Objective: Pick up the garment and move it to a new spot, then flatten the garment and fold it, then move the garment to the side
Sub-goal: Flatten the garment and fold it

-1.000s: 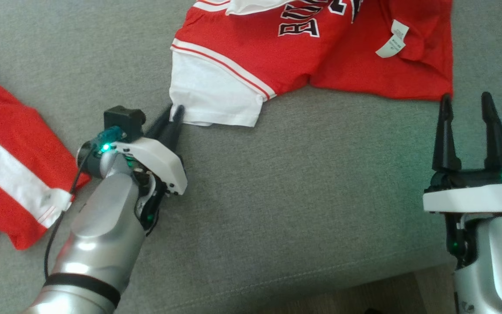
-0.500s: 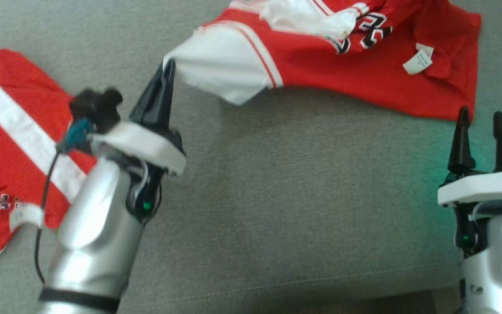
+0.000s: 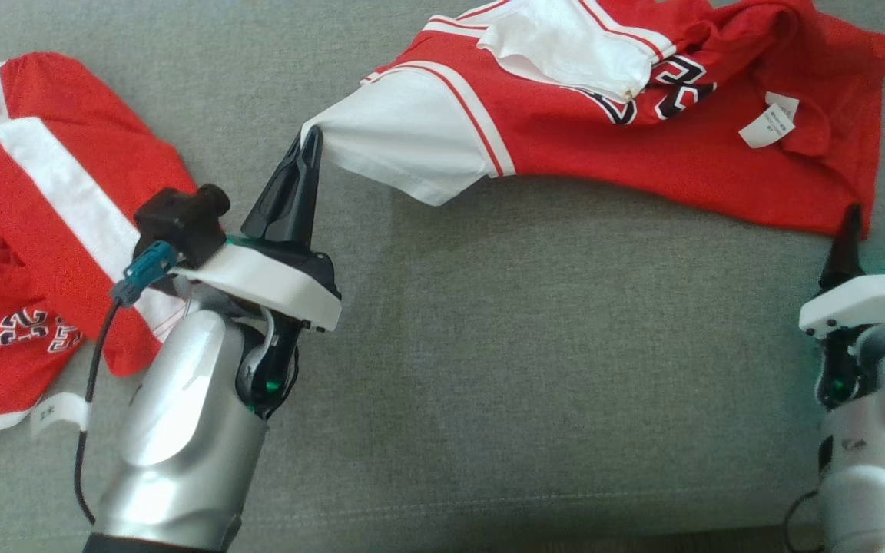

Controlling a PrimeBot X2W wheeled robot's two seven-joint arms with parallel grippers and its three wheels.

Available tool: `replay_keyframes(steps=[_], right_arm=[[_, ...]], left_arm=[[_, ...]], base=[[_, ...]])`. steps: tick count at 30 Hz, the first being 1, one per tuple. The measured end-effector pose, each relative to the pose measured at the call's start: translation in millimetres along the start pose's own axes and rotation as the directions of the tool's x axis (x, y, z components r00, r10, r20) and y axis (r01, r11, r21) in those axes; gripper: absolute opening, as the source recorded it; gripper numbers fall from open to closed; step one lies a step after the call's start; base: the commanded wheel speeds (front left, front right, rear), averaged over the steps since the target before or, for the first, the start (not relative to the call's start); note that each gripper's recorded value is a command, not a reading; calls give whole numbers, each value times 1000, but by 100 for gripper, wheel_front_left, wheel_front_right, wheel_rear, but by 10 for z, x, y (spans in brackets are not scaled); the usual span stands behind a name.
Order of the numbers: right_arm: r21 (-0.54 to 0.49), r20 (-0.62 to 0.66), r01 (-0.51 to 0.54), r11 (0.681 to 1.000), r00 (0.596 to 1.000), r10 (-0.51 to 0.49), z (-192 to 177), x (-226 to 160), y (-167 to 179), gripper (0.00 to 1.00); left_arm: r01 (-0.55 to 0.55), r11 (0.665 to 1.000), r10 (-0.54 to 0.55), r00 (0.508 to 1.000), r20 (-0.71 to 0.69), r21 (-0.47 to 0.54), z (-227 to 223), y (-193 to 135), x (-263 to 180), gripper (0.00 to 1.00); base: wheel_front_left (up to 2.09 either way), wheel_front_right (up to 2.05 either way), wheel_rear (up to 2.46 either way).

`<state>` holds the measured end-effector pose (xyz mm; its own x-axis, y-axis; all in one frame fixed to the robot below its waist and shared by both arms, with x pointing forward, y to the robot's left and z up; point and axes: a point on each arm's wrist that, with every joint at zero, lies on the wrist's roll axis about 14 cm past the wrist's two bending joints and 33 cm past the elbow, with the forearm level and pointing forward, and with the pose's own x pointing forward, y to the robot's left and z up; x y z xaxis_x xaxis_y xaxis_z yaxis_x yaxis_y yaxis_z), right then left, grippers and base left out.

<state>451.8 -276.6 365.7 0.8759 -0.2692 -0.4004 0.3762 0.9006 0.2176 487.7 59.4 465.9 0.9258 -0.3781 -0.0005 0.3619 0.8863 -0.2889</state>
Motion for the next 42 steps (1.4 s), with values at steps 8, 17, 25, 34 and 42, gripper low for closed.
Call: replay_keyframes(steps=[8,17,25,34,42], right_arm=[[21,-26,-12,1000,1000,12,-94,100,141,100],[35,-49,-27,999,998,29,-112,57,206,0],[42,24,-121,992,992,120,184,-52,488,0],[25,316,-389,921,877,362,1270,-463,1246,0],[-41,590,-547,836,662,462,2539,-1309,1541,0]], left_arm=[[-5,1000,5,1000,2,4,6,18,-10,0],[11,1000,-11,1000,20,9,93,-66,-8,0],[-18,1000,19,999,44,-9,202,-69,-156,0],[19,995,2,979,204,-98,863,-260,-187,0],[264,945,-131,848,514,-195,2669,-833,-196,0]], base=[[0,0,0],[0,0,0],[0,0,0],[0,0,0],[0,0,0]])
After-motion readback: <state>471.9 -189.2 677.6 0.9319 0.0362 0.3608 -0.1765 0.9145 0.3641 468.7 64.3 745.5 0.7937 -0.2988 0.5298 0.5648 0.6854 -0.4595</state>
